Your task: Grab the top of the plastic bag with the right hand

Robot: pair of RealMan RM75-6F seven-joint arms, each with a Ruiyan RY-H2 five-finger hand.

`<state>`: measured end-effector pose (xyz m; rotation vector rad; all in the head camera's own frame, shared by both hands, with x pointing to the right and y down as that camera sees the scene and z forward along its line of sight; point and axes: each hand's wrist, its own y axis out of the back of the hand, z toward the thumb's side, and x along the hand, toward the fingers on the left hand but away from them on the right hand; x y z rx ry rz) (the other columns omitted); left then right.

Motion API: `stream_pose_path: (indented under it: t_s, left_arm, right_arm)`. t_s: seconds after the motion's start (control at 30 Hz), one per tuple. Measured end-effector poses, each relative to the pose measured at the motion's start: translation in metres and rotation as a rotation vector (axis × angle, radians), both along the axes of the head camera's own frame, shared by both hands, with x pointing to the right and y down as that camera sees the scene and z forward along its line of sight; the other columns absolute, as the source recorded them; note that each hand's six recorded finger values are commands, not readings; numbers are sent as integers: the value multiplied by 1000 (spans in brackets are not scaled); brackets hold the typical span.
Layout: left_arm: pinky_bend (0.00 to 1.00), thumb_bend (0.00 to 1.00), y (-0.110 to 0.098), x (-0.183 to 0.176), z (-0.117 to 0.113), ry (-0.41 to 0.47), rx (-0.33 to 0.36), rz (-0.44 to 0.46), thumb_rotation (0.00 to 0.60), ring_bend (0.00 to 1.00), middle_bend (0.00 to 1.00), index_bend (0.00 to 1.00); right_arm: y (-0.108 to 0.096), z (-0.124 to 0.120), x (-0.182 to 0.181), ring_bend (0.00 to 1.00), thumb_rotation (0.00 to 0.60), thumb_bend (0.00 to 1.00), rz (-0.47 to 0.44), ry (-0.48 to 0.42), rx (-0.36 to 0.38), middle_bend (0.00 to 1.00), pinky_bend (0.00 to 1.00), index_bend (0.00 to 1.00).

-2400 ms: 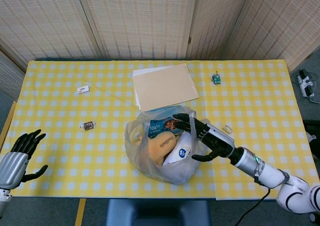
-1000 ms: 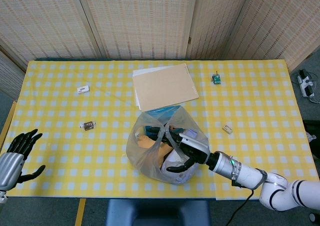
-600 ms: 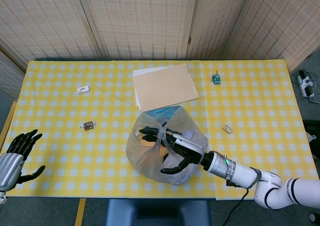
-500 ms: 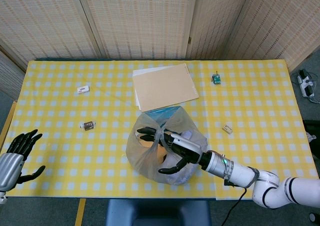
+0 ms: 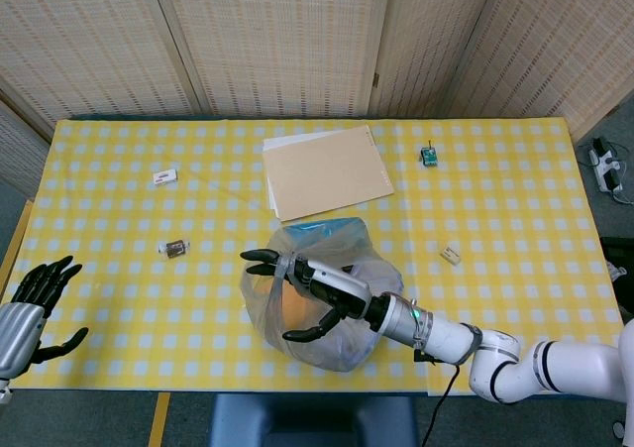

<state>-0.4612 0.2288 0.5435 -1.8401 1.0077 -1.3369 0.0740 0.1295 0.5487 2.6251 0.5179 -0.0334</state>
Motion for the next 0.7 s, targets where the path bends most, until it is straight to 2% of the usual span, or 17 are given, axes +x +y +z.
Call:
stream_pose_path:
  t_s: [0.47, 0.7]
  left_arm:
    - [11, 319, 0, -3, -3, 7, -1, -10, 600, 50, 51, 14]
    - [11, 318, 0, -6, -3, 7, -1, -17, 600, 50, 51, 14]
  right_arm:
    - [-11, 12, -34, 125, 600, 290, 21, -68, -30, 23, 0, 10]
    - [-13, 20, -48, 132, 600, 289, 33, -116, -77, 60, 0, 68]
